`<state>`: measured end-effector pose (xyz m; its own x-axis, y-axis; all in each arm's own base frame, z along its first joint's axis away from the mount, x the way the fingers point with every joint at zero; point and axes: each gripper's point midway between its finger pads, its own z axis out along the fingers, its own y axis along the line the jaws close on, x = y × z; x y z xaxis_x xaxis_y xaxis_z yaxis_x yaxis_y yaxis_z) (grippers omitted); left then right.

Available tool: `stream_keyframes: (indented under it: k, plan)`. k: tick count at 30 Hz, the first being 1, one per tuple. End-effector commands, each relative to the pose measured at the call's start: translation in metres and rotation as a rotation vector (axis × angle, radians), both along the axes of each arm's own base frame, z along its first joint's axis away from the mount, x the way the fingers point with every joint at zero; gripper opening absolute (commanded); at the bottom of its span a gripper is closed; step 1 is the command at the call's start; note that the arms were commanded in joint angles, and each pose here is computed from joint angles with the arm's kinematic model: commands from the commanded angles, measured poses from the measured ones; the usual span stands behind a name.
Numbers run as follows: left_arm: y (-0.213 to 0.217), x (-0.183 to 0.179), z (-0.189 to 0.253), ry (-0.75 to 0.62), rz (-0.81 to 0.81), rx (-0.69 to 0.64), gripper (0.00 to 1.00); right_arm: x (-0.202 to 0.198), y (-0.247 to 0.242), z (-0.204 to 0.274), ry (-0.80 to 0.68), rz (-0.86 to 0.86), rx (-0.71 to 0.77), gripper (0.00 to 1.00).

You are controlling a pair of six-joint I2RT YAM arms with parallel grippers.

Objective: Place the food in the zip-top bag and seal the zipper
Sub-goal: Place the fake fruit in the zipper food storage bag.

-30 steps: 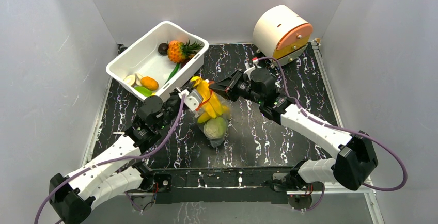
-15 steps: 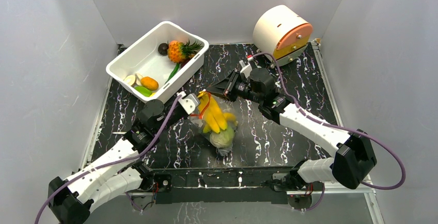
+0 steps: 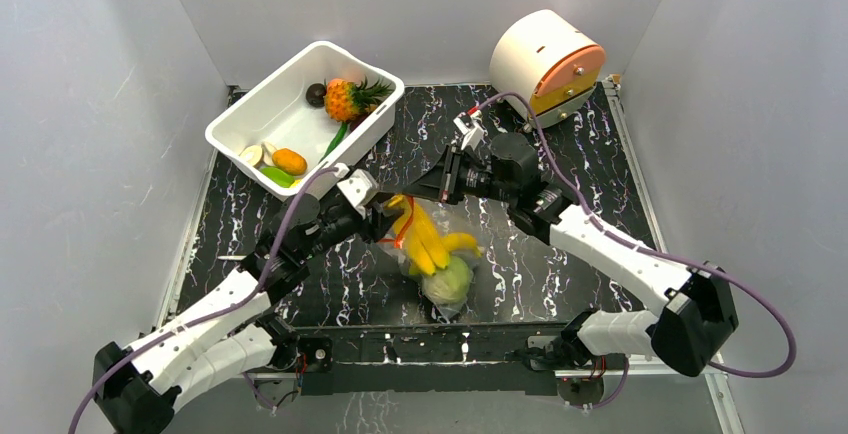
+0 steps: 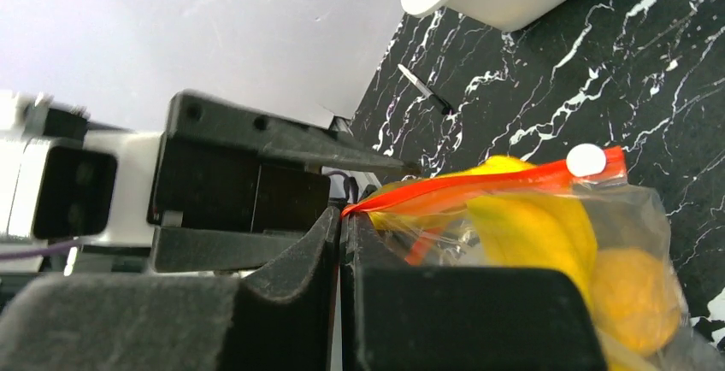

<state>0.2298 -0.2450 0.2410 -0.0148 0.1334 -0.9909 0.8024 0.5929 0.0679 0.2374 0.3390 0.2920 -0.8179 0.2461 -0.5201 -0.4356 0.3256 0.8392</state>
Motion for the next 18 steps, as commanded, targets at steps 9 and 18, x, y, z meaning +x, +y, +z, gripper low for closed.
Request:
stream_keyframes:
  k: [9,18]
  plan:
    - [0.003,-0.041,0.053,0.254,-0.052,-0.078,0.67,-0.005,-0.037,0.010,-0.241,0.009,-0.050,0.00]
    - [0.033,-0.010,0.020,0.465,0.276,0.070,0.51,0.002,-0.061,-0.025,-0.244,0.022,-0.135,0.00]
